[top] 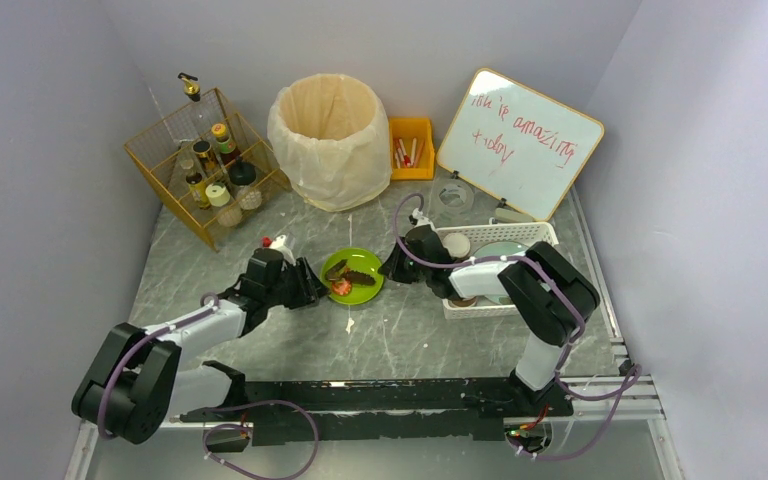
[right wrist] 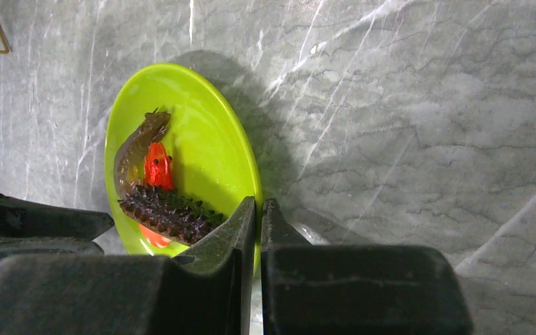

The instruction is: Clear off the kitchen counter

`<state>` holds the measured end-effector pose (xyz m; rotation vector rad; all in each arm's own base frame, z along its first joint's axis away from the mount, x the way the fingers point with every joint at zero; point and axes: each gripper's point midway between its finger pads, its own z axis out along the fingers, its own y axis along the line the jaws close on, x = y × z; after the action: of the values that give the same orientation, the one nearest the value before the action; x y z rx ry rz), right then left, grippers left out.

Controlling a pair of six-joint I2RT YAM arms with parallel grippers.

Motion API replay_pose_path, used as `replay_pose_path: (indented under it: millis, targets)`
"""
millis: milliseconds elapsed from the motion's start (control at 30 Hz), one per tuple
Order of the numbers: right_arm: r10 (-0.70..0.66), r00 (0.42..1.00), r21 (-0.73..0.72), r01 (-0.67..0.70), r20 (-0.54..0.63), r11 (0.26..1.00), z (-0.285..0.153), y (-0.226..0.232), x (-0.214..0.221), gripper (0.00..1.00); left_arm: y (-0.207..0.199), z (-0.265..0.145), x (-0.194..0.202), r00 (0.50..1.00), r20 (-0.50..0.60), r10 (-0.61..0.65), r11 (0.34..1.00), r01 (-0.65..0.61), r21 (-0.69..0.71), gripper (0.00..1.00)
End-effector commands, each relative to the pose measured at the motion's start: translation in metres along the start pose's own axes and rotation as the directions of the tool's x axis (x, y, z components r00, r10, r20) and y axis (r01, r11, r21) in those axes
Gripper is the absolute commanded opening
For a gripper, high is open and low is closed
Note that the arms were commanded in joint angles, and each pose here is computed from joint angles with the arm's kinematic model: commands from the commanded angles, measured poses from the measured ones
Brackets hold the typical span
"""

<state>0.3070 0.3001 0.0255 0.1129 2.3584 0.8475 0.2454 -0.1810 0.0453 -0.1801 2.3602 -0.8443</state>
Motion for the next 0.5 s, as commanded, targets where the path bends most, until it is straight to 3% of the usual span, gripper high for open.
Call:
replay_pose_path:
  millis: [0, 300, 467]
  targets:
    - [-0.008, 0.998, -0.044, 0.010, 0.061, 0.999, -0.008, 0.013, -0.019, 0.07, 0.013, 0.003, -0.008, 0.997, 0.062, -0.055, 0.996, 0.060, -0.073, 0.47]
    - [-0.013, 0.999, -0.052, 0.016, 0.052, 0.999, -0.008, 0.013, -0.018, 0.07, 0.013, 0.015, -0.013, 0.994, 0.067, -0.086, 0.993, 0.090, -0.075, 0.47]
    - [-0.008, 0.999, -0.056, 0.011, 0.045, 0.998, -0.007, 0.013, -0.017, 0.06, 0.012, 0.027, -0.010, 0.995, 0.033, -0.092, 0.994, 0.094, -0.064, 0.36]
